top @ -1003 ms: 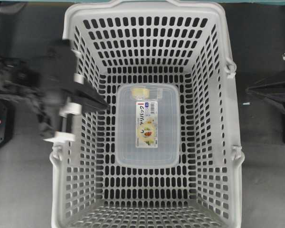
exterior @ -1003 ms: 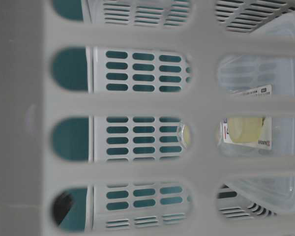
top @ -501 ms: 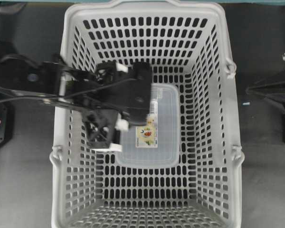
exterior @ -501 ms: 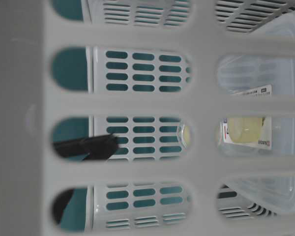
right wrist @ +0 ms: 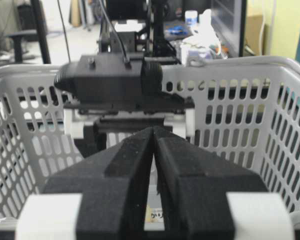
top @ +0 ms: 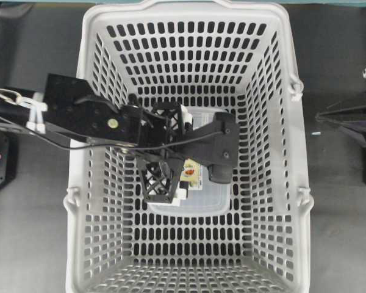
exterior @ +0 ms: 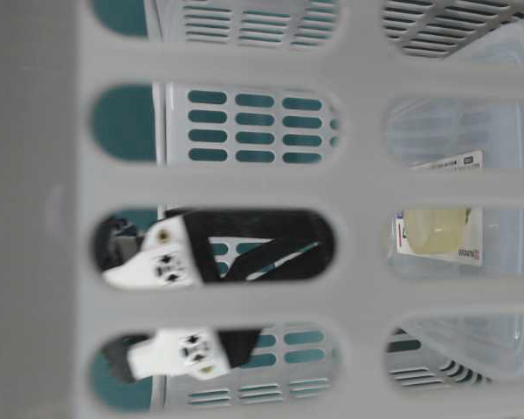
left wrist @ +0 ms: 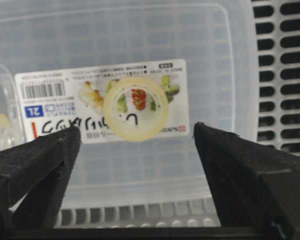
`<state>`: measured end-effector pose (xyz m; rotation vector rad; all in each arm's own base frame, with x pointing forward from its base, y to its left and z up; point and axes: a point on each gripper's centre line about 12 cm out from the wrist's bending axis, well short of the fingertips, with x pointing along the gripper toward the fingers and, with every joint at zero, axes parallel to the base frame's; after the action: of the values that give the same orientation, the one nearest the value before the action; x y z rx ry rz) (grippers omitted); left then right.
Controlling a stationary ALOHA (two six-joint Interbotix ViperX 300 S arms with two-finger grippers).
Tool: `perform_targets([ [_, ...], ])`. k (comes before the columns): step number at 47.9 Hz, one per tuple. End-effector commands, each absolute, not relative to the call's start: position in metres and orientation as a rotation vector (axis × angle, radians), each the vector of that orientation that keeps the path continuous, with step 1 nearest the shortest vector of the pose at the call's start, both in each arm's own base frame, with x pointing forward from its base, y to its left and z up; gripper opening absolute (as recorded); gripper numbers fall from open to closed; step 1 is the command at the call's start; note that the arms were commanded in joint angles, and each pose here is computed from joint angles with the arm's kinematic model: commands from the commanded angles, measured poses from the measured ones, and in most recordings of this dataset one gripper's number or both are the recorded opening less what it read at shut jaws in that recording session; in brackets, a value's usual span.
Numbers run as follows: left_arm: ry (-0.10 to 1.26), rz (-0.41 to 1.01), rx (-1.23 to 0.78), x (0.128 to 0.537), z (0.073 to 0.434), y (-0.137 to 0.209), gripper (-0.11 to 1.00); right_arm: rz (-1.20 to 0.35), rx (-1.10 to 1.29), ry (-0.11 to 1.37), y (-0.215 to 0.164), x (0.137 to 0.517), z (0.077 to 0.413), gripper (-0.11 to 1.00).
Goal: Pick up the cellophane tape from the shopping basket with the left arm.
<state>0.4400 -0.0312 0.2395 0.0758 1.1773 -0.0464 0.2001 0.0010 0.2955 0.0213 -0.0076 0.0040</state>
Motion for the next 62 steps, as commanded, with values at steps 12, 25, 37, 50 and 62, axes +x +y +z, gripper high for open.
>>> perform_targets([
  [12,1.206,-0.04,0.077,0.451,0.221,-0.029,0.91,0.005,0.024,-0.035,0.001,0.202,0.304,0.01],
  [25,1.205,-0.041,0.079,0.453,0.217,-0.03,0.91,0.005,0.029,-0.035,0.001,0.202,0.305,0.45],
  [37,1.214,-0.048,0.083,0.455,0.205,-0.032,0.91,0.012,0.083,-0.055,0.002,0.199,0.308,0.83],
  [50,1.231,-0.053,0.087,0.454,0.193,-0.034,0.89,0.012,0.085,-0.066,0.002,0.196,0.309,0.8],
  [62,1.227,-0.061,0.096,0.454,0.194,-0.036,0.49,0.012,0.086,-0.062,0.002,0.196,0.308,0.8],
])
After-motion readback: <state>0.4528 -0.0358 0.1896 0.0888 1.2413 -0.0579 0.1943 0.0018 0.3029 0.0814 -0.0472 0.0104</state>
